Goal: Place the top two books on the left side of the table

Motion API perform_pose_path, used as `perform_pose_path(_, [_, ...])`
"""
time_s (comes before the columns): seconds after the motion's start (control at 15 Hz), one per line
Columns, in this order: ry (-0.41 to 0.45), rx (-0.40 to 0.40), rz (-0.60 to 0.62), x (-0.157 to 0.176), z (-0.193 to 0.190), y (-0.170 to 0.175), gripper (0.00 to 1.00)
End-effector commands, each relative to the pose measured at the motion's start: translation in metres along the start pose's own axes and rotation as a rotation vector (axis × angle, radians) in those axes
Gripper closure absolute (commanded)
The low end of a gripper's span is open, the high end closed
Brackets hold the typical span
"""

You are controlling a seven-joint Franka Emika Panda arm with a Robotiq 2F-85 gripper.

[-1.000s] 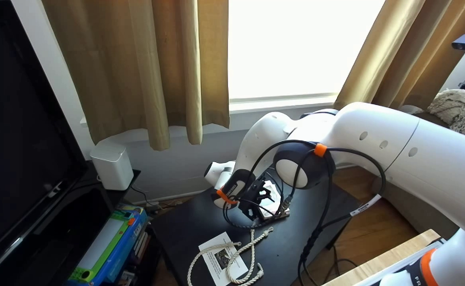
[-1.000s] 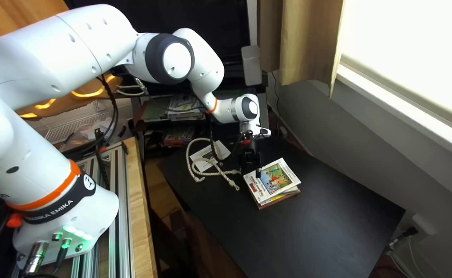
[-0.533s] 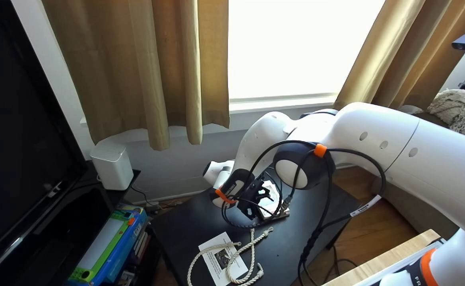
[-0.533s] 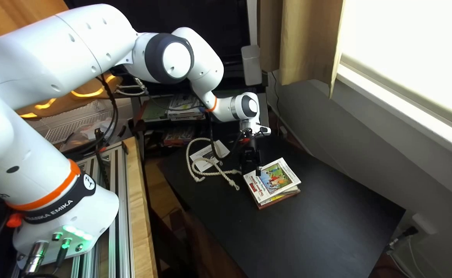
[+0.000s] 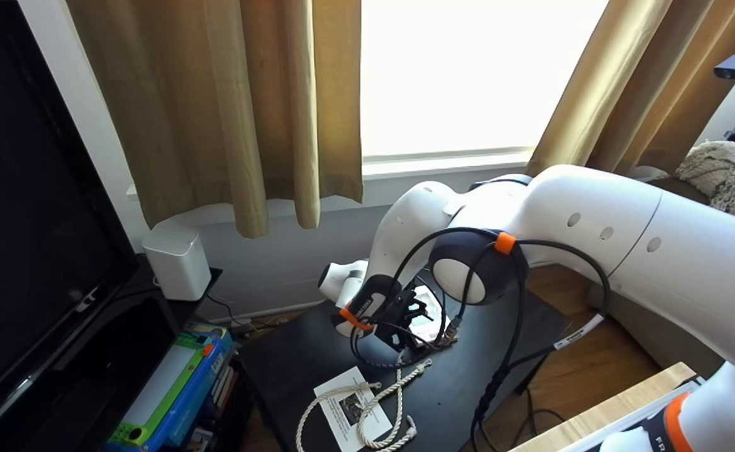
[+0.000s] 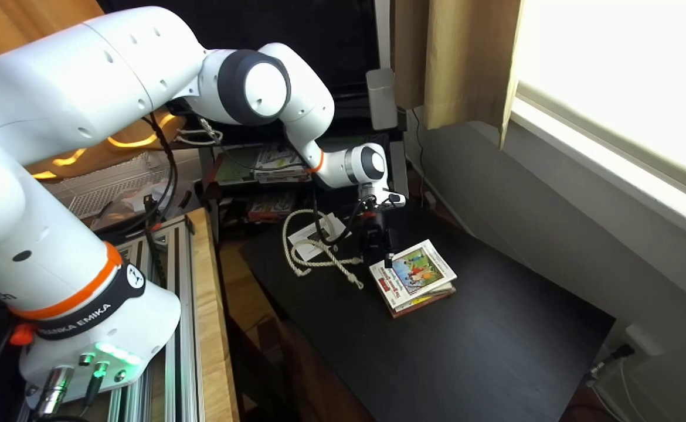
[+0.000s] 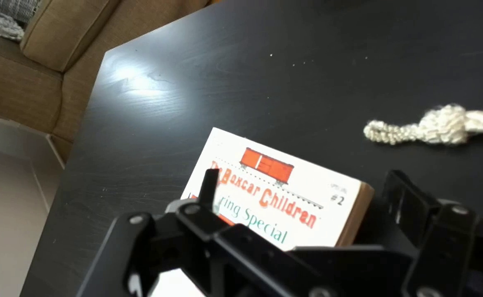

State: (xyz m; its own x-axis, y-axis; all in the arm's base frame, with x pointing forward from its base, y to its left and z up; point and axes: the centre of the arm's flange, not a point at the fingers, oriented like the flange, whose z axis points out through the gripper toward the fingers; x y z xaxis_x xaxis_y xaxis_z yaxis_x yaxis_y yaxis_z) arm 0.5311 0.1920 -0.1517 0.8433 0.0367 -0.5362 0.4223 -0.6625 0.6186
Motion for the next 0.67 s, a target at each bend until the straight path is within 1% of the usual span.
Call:
perform_pose_path(0.0, [0.003,-0.093,0.019,0.024,0.019,-0.016,0.0])
perform_pose_path(0.27, [0.027,-0.13,0.021,0.028,0.023,-0.02,0.0])
perform_pose_path(0.6, [0.049,-0.126,0.003,0.035,0.027,-0.03,0.0])
